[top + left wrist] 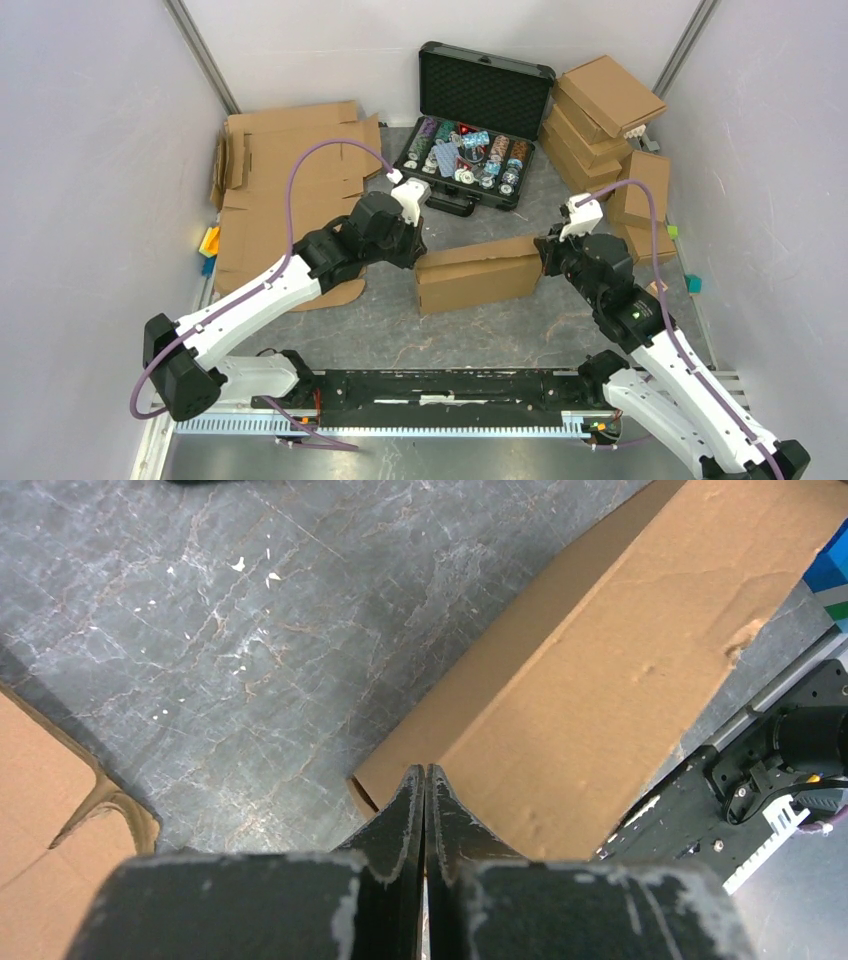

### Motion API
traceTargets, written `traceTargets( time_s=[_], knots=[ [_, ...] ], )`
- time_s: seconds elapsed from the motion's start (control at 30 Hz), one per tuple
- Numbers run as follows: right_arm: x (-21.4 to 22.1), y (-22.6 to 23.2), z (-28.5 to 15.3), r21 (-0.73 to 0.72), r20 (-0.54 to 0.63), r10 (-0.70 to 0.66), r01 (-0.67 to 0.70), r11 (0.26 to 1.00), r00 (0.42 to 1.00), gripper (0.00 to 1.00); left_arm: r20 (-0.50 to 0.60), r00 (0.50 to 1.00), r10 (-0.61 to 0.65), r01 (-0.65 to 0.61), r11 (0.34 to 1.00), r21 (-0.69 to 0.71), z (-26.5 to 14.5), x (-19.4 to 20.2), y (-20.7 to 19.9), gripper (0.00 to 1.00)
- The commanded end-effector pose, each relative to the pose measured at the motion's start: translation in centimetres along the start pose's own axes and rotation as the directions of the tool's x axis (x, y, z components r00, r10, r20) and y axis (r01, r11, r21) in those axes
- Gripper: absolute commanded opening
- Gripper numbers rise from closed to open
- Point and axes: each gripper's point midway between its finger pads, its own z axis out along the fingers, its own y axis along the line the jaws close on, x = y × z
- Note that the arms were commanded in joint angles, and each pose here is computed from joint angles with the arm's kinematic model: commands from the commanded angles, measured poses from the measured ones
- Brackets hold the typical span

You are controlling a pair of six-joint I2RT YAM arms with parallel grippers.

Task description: Fold the paper box

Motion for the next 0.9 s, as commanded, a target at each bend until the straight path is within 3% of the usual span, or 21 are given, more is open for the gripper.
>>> traceTargets(
  time_s=[0.0,0.23,0.53,0.7,0.87],
  knots=[
    [2.6,-1.2,0.2,0.051,-0.022,0.013,-0.012,0.999,1.0,0.0,0.046,0.997,-0.056,0.055,0.998,0.025,-0.1,-0.3,-0.4,0.02],
    [3.6,-1.0,0.4,0.037,-0.023,0.022,-0.021,0.999,0.999,0.0,0.025,0.996,-0.087,0.087,0.996,0.014,0.4,1.7,0.2,0.02],
    [-1.7,-0.5,-0.3,0.035,0.051,0.004,-0.005,0.999,0.999,0.0,0.134,0.989,-0.057,0.056,0.998,0.013,-3.1,-3.0,-0.3,0.02],
    [-3.6,-0.9,-0.6,0.065,0.074,0.001,-0.006,0.998,0.997,0.0,0.14,0.987,-0.075,0.057,0.99,0.127,-4.4,-3.4,-2.4,0.02],
    [-0.5,-1.8,0.0,0.109,0.013,0.006,-0.008,0.994,1.0,0.0,0.062,0.991,-0.12,0.102,0.964,0.244,-3.6,-0.4,-4.1,0.02]
  ],
)
